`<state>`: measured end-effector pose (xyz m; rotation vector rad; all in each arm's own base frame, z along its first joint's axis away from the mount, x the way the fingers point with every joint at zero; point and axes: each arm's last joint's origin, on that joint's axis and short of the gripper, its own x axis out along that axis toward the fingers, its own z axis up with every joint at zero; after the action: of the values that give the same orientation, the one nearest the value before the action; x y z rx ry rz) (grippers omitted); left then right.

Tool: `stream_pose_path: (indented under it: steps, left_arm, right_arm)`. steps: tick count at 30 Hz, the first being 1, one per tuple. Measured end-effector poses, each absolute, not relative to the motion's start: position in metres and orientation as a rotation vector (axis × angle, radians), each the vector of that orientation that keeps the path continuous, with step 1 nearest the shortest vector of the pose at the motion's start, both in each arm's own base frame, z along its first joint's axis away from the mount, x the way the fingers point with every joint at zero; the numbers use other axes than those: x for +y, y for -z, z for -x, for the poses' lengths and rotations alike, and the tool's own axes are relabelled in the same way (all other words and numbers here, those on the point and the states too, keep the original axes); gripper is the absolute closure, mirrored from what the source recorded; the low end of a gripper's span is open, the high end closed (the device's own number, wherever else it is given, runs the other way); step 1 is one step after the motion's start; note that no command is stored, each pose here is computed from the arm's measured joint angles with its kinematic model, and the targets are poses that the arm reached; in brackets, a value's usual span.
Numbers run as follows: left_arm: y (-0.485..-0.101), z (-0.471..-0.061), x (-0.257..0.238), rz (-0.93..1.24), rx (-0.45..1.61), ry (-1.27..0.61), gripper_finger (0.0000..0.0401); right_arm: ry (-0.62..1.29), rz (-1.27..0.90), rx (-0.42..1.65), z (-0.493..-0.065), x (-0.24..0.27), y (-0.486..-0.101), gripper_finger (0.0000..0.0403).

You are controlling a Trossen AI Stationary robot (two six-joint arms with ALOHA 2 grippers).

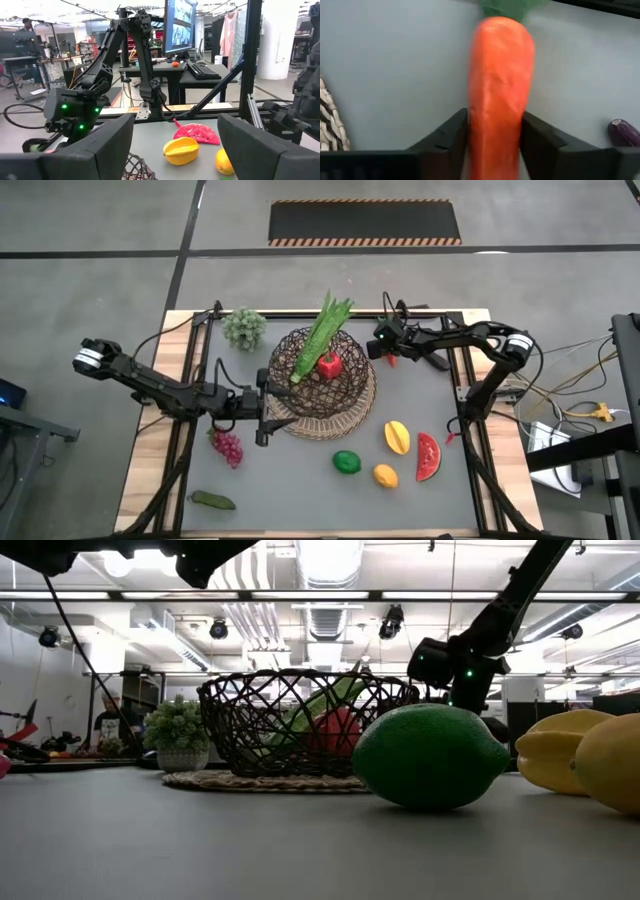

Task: Build produce basket
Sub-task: Put the orange carrot into the basket

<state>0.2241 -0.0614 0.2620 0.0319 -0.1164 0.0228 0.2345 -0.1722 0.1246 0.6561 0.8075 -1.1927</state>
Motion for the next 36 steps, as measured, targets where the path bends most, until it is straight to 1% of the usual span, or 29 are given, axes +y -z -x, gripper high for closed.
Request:
stream_pose_path:
  steps: [2, 4, 7, 11, 15, 18, 21, 24, 26, 28, 30, 31, 33, 36]
  left_arm:
    - [-0.263, -0.224, -0.061, -0.044, -0.119, -0.025, 0.0129]
    - [-0.264, -0.224, -0.061, -0.044, -0.128, -0.026, 0.0129]
    - [-0.266, -0.224, -0.061, -0.037, -0.15, -0.027, 0.0129]
    - [-0.267, -0.224, -0.061, -0.035, -0.155, -0.027, 0.0129]
    - [-0.27, -0.223, -0.061, -0.031, -0.191, -0.032, 0.0129]
    - [-0.271, -0.223, -0.059, -0.029, -0.201, -0.04, 0.0129]
    - [-0.272, -0.225, -0.057, -0.029, -0.205, -0.053, 0.0129]
    - [-0.272, -0.227, -0.054, -0.023, -0.229, -0.069, 0.0129]
    - [-0.272, -0.229, -0.052, -0.016, -0.254, -0.081, 0.0129]
    - [-0.271, -0.233, -0.051, -0.012, -0.274, -0.09, 0.0129]
    - [-0.269, -0.237, -0.05, -0.023, -0.295, -0.098, 0.0129]
    - [-0.267, -0.24, -0.05, -0.026, -0.301, -0.098, 0.0129]
    - [-0.265, -0.248, -0.051, -0.033, -0.327, -0.084, 0.0129]
    - [-0.264, -0.259, -0.054, -0.055, -0.378, -0.072, 0.0129]
  right_arm:
    - [1.186, -0.647, 0.807, -0.235, -0.172, -0.126, 0.0306]
    - [1.171, -0.628, 0.808, -0.234, -0.17, -0.131, 0.0332]
    - [1.145, -0.599, 0.769, -0.234, -0.167, -0.146, 0.0334]
    - [1.1, -0.549, 0.654, -0.232, -0.156, -0.18, 0.0333]
    - [1.045, -0.441, 0.511, -0.23, -0.128, -0.221, 0.0322]
    - [0.983, -0.319, 0.418, -0.229, -0.099, -0.249, 0.0327]
    - [0.839, -0.194, 0.327, -0.229, -0.067, -0.27, 0.0332]
    - [0.632, -0.086, 0.217, -0.232, -0.034, -0.276, 0.0331]
    - [0.414, 0.003, 0.127, -0.234, -0.013, -0.274, 0.0328]
    - [0.169, 0.083, -0.012, -0.234, 0.007, -0.268, 0.0327]
    - [0.013, 0.117, -0.16, -0.232, 0.021, -0.259, 0.0328]
    - [-0.025, 0.132, -0.222, -0.231, 0.026, -0.255, 0.0329]
    - [-0.038, 0.146, -0.299, -0.229, 0.031, -0.246, 0.0329]
    - [-0.037, 0.161, -0.336, -0.232, 0.033, -0.236, 0.0329]
